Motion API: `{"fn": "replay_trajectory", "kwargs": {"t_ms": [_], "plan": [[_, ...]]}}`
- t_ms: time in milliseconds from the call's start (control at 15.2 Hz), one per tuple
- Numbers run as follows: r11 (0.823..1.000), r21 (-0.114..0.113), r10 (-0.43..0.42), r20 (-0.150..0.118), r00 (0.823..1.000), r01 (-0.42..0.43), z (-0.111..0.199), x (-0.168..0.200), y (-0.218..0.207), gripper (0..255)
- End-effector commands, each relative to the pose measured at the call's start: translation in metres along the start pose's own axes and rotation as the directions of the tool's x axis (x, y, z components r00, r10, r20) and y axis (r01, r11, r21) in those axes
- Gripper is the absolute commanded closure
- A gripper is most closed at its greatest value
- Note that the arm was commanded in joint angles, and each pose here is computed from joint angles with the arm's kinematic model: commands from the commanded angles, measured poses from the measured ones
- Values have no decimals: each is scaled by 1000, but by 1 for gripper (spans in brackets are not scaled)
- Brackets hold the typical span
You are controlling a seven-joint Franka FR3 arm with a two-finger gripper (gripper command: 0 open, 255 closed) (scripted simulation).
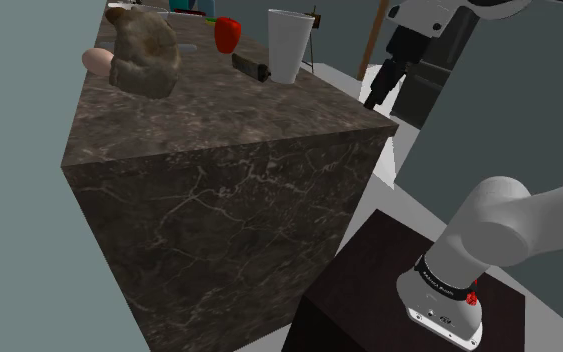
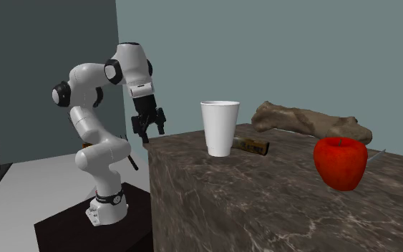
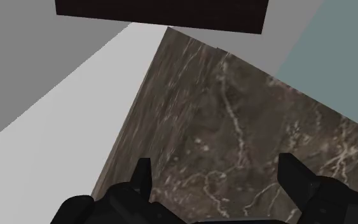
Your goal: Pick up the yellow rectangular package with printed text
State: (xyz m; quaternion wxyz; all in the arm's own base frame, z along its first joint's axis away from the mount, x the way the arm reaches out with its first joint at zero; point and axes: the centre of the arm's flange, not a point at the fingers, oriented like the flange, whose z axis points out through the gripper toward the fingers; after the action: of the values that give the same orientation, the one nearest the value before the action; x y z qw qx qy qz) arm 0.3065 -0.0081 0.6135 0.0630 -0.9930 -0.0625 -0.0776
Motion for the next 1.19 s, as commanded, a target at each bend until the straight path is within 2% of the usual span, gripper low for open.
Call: {"fn": "replay_trajectory", "kwargs": {"t_ms": [0, 528, 1122], "plan": [[1000, 0, 0, 0, 1000, 0, 0, 0, 0, 0], [995, -81, 58, 14, 998, -57, 3, 105, -38, 0], [978, -172, 125, 25, 992, -119, 12, 226, -72, 0]]}}
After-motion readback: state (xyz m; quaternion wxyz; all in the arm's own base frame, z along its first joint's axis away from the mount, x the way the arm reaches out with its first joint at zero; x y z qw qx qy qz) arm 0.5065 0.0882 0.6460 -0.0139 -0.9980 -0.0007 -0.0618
